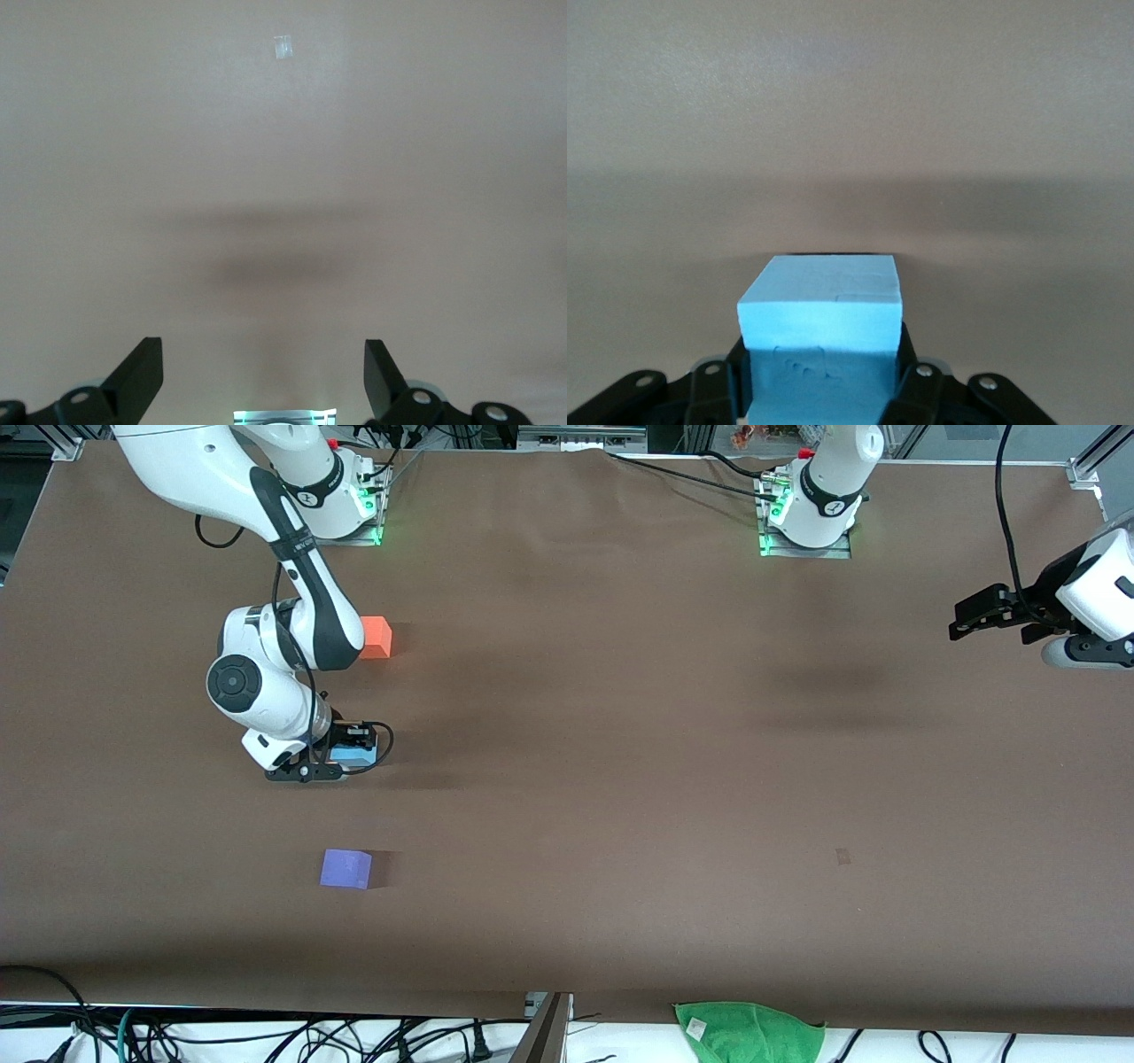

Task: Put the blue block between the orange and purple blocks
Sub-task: 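Carry the light-blue cube with the right gripper toward the orange cube, then lower the cube between the orange and purple cubes and open the right gripper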

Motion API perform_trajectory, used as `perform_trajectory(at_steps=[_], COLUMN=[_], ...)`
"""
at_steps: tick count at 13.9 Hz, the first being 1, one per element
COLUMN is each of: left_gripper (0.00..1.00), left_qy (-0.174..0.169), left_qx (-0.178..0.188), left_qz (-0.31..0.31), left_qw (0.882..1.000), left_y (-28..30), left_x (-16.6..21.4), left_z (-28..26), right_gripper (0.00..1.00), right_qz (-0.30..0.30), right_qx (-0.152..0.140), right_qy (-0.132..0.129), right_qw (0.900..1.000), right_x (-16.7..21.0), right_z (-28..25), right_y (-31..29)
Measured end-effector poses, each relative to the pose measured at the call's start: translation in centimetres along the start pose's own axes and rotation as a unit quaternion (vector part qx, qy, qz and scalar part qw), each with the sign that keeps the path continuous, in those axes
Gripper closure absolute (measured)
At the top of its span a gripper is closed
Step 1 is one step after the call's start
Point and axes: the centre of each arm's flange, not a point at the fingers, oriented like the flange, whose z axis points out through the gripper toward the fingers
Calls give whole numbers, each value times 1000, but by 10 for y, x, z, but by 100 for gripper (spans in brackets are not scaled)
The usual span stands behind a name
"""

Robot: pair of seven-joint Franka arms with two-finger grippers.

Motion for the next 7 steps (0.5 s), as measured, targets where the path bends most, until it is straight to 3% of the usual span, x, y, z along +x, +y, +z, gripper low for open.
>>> perform_trajectory(at_steps=[7], left_gripper=[0], left_qy=[-3], left_qx=[0], left_qz=[3], left_qw=[1000], left_y=[3], left_x=[0], left_z=[1], right_gripper=[40], right_qz=[-2], right_qx=[2], right_qy=[0], right_qw=[1000], right_x=[-1], right_z=[2], right_y=[-4])
